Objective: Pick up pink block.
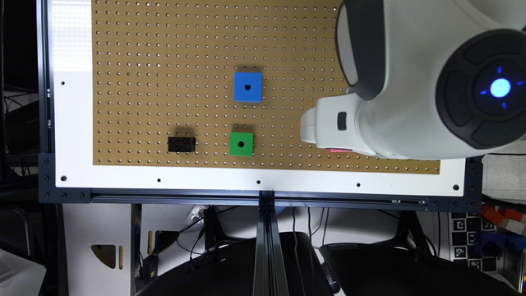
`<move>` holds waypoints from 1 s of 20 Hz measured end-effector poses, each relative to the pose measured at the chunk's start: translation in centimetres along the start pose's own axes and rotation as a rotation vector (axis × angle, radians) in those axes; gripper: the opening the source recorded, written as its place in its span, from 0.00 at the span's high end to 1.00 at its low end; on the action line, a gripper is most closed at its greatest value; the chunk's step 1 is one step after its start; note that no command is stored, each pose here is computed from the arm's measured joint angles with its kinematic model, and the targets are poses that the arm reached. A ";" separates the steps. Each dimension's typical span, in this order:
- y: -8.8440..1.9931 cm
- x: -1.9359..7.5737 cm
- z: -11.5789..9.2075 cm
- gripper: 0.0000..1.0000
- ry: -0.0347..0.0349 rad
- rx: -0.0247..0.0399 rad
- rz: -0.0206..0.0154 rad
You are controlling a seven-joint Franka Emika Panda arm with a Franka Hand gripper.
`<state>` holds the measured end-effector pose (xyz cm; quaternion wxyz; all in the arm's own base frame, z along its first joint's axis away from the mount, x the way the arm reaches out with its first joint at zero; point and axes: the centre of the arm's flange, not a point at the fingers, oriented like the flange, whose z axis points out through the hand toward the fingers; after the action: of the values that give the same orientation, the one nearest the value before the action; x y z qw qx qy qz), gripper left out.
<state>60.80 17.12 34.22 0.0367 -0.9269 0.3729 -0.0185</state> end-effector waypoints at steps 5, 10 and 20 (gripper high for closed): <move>0.1 0.01 1.4 0.00 -0.0103 -0.0131 0.0008; -0.2 -0.05 4.6 0.00 -0.0208 -0.0192 -0.0004; -2.1 -2.33 5.3 0.00 -0.0250 -0.0115 -0.0007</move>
<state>60.89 20.51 29.08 0.0360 -0.9274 0.3722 -0.0048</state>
